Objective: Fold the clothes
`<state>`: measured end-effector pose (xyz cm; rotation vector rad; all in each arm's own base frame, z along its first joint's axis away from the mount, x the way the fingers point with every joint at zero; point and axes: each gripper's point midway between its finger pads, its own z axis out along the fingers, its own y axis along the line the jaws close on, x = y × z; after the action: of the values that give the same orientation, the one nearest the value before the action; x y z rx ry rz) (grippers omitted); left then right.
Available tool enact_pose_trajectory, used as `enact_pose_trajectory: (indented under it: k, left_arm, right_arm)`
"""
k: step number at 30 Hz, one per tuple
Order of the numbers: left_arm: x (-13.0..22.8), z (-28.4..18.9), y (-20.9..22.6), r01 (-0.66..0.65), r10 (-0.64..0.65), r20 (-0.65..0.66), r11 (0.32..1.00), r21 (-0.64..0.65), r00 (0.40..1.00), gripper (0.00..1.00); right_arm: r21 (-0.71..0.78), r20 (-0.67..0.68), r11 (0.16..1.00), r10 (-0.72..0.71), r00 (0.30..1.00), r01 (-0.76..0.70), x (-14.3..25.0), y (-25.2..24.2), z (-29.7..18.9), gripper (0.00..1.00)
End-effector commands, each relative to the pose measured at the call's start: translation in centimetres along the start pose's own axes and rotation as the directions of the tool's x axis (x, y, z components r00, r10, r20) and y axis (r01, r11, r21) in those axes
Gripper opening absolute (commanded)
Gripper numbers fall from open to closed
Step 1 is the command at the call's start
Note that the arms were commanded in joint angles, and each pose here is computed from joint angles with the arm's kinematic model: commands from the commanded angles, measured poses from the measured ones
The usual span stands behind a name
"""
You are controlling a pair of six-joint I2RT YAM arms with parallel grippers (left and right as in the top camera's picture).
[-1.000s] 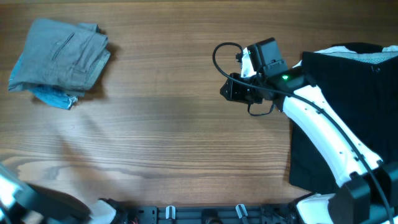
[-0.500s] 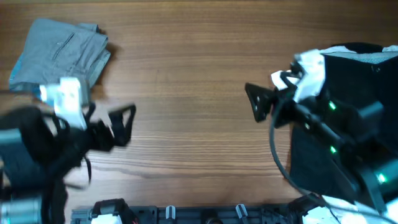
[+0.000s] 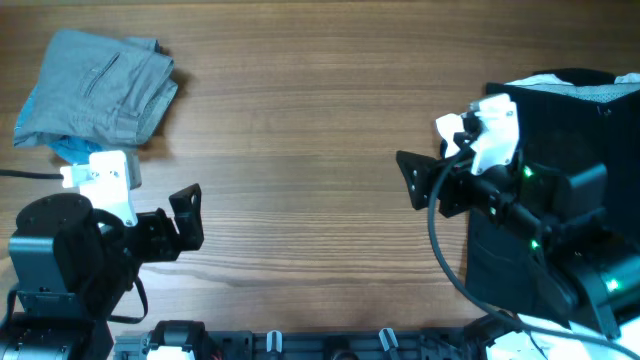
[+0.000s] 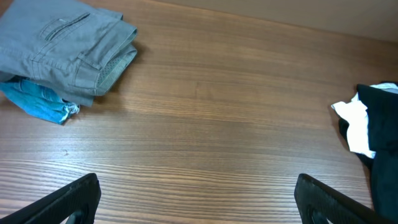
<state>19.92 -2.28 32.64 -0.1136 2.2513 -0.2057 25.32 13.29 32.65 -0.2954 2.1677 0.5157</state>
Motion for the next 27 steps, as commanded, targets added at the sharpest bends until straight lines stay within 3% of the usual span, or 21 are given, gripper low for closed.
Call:
enact_pose_trajectory:
  k: [1,6,9,11,18,22,27]
  left_arm:
    - [-0.2,-0.1,0.1,0.013,-0.013,0.008,1.0,-0.011,1.0,1.0]
    - [-0.2,-0.1,0.1,0.013,-0.013,0.008,1.0,-0.011,1.0,1.0]
    - [-0.2,-0.1,0.1,0.013,-0.013,0.008,1.0,-0.011,1.0,1.0]
    - [-0.2,-0.1,0.1,0.013,-0.013,0.008,1.0,-0.011,1.0,1.0]
    - [-0.2,-0.1,0.1,0.013,-0.013,0.008,1.0,-0.011,1.0,1.0]
    - [-0.2,-0.1,0.1,0.013,-0.013,0.008,1.0,-0.011,1.0,1.0]
    - [-0.2,-0.1,0.1,0.013,-0.013,0.008,1.0,-0.011,1.0,1.0]
  right_arm:
    - [0.08,0.074,0.996,-0.053,0.996,0.048,-1.1,-1.2,-0.7,1.0]
    - [0.115,0.394,0.964,-0.268,0.879,0.242,-4.3,-0.1,-4.2,1.0]
    - [0.162,0.482,0.926,-0.375,0.792,0.341,-2.7,-0.3,-4.1,1.0]
    - [0.18,0.494,0.915,-0.402,0.771,0.362,0.0,-1.1,-2.7,1.0]
    - [0.158,0.545,0.914,-0.396,0.739,0.373,9.0,-3.2,1.8,1.0]
    - [0.144,0.618,0.929,-0.353,0.702,0.34,11.4,-3.7,2.3,1.0]
    - [0.058,0.553,0.968,-0.234,0.8,0.243,13.9,-4.5,4.7,1.0]
